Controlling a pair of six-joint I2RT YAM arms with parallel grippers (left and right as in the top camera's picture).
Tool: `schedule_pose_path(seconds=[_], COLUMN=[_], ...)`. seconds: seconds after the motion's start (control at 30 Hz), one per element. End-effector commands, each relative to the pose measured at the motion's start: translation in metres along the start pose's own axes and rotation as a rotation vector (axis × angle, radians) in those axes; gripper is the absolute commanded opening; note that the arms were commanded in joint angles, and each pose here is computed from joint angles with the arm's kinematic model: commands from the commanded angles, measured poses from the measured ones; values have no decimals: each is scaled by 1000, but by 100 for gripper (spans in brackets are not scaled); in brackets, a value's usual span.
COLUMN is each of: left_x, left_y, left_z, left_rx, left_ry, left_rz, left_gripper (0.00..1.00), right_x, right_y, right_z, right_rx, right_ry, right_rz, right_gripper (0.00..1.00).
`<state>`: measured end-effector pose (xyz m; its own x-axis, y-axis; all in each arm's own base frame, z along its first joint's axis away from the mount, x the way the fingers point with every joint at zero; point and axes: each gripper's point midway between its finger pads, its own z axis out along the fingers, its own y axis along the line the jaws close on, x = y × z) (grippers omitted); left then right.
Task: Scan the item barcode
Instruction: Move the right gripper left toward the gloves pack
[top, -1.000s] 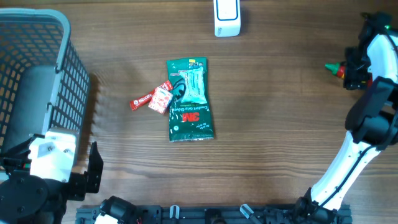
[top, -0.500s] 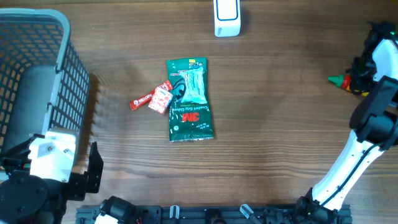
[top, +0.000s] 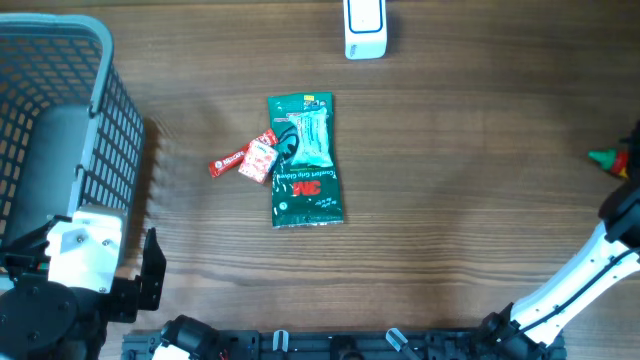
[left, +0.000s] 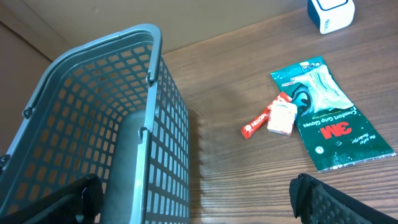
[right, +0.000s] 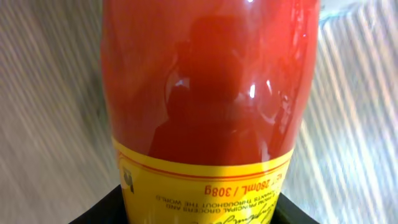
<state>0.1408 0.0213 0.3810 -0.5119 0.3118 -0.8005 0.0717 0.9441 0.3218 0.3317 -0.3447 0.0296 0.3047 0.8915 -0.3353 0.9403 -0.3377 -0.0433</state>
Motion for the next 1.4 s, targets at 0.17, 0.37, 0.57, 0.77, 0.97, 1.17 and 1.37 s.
schedule_pose_path(seconds=[0.17, 0.37, 0.57, 0.77, 0.97, 1.17, 1.37], left_x=[-1, -1, -1, -1, -1, -1, -1], left_y=[-1, -1, -1, -1, -1, -1, -1], left_z=[1, 1, 1, 1, 1, 1, 1], left_rx=[2, 2, 2, 2, 2, 2, 2], left_ry=[2, 2, 2, 2, 2, 2, 2], left_rz=[-13, -13, -13, -13, -13, -13, -13], left_gripper=[100, 100, 100, 100, 100, 100, 100], right_x=[-9, -7, 0, 38, 115, 222, 342], right_y=[9, 7, 20, 30, 27, 19, -17], right_z=[-1, -10, -57, -134, -195, -232, -268], right_rx=[-18, -30, -187, -410, -507, -542, -569], right_ry=[-44, -21, 73, 266, 425, 439, 301], right_rz=[-133, -164, -180, -214, -365, -690, -1036], right_gripper=[79, 94, 97, 97, 96, 95, 100])
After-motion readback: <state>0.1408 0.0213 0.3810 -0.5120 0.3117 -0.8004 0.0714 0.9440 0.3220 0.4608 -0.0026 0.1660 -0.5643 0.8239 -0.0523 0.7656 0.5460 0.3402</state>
